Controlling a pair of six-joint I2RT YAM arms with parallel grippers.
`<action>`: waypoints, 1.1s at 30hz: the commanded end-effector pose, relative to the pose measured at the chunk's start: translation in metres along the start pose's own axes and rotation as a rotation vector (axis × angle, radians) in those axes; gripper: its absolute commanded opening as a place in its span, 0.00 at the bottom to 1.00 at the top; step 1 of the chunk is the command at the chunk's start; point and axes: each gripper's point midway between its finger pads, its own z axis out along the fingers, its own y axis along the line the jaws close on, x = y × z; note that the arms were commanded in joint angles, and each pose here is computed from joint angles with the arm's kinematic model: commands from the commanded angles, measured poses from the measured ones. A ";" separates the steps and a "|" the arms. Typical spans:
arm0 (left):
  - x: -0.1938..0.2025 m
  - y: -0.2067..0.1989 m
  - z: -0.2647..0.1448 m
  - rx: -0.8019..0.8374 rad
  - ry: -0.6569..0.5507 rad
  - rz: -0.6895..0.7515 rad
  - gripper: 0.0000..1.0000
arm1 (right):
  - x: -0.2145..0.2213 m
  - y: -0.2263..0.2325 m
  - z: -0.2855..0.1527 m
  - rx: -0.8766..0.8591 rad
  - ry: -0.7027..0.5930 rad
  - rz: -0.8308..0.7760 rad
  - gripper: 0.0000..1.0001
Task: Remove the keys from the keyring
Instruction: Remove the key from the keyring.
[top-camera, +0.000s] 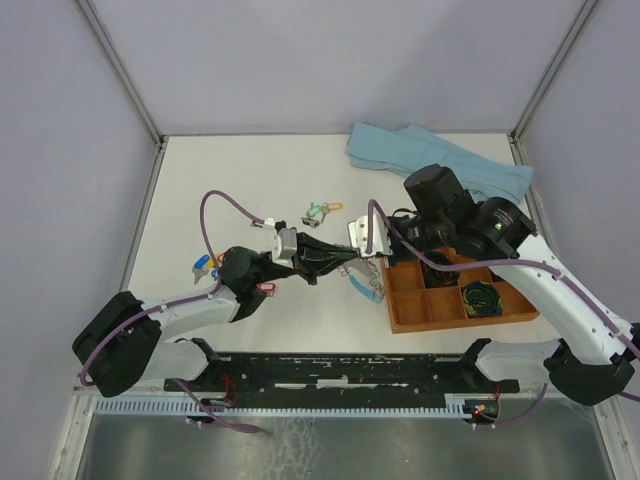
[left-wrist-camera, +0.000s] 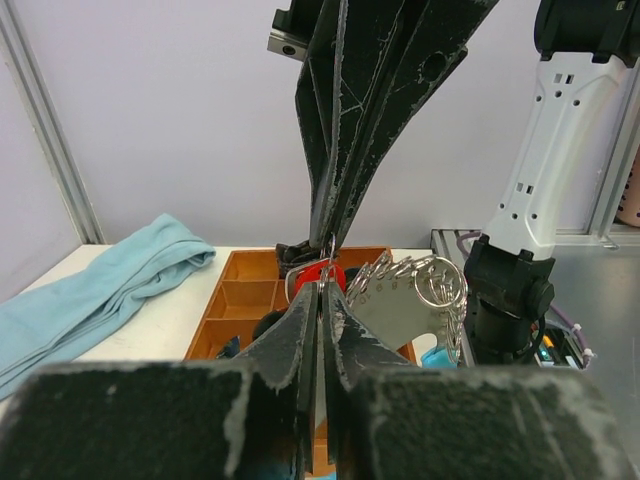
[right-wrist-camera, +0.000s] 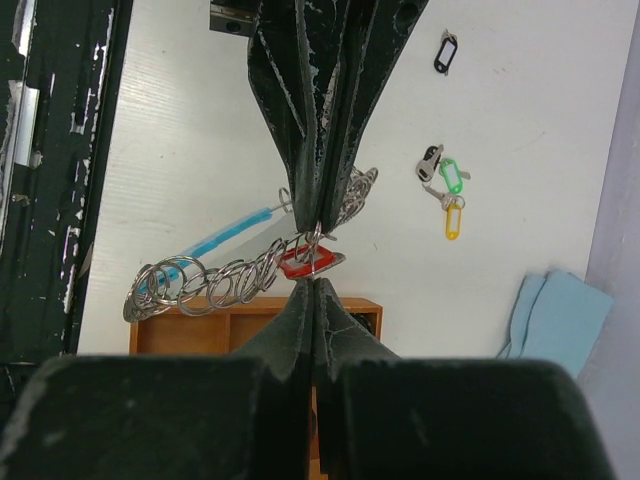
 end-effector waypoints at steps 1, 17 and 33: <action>-0.010 -0.001 0.004 0.016 -0.031 0.007 0.09 | -0.025 -0.008 -0.007 0.019 -0.086 -0.011 0.01; 0.003 -0.002 0.004 0.032 0.024 -0.017 0.14 | -0.022 -0.006 0.001 -0.001 -0.090 0.018 0.01; 0.004 -0.004 0.009 0.049 0.037 -0.029 0.24 | -0.019 -0.007 0.005 0.003 -0.086 0.038 0.01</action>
